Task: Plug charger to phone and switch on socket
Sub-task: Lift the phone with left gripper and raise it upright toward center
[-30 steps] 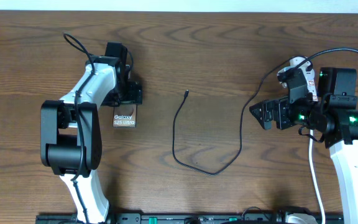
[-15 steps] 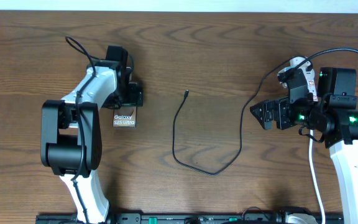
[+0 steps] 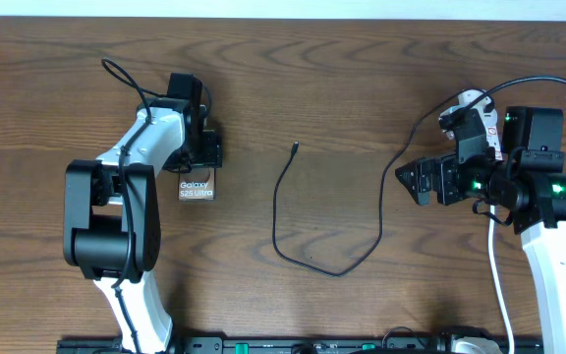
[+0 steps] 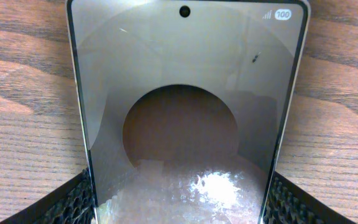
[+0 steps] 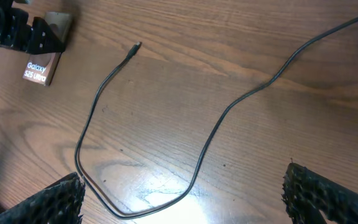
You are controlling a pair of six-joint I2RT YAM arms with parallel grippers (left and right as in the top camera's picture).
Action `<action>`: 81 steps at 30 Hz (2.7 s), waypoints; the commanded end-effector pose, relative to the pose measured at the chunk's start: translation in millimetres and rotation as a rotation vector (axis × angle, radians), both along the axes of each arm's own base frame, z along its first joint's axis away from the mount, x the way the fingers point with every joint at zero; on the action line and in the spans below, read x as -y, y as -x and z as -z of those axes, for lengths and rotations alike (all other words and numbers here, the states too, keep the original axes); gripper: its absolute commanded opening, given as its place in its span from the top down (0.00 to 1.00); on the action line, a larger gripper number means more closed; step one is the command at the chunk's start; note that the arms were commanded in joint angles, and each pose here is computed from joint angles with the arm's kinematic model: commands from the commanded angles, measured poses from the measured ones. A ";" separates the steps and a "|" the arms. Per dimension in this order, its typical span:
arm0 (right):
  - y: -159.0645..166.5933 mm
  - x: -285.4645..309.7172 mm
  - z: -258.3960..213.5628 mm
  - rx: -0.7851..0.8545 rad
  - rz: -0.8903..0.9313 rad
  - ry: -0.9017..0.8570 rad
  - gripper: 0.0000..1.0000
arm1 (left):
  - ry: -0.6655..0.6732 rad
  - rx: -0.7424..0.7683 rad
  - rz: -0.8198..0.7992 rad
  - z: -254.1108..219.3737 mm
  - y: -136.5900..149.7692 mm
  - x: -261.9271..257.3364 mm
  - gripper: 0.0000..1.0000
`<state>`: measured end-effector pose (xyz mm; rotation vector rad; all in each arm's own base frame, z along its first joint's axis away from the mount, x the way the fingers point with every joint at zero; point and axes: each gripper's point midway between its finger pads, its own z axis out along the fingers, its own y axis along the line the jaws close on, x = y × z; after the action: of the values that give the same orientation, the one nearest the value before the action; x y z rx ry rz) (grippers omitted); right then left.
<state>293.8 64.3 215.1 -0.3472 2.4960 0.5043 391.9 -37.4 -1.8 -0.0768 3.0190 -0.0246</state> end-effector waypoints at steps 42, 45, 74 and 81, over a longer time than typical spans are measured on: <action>-8.5 -13.3 -10.0 -0.065 0.133 -0.156 0.01 | 0.355 0.136 -0.436 -161.6 28.3 37.2 0.28; -10.9 -22.5 -9.7 -0.079 0.139 -0.179 0.01 | 0.397 0.118 -0.496 -163.1 28.2 42.1 0.29; -25.4 -63.5 11.9 -0.108 0.041 -0.155 0.04 | 1.030 -0.328 -0.621 -226.2 58.4 135.1 0.33; -25.7 -63.0 12.5 -0.117 0.056 -0.160 0.04 | 1.119 -0.447 -0.700 -241.2 61.7 138.3 0.33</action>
<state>316.7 125.1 198.0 -0.2013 2.5553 0.7120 333.1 -170.3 206.2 -1.2911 2.7658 -1.5511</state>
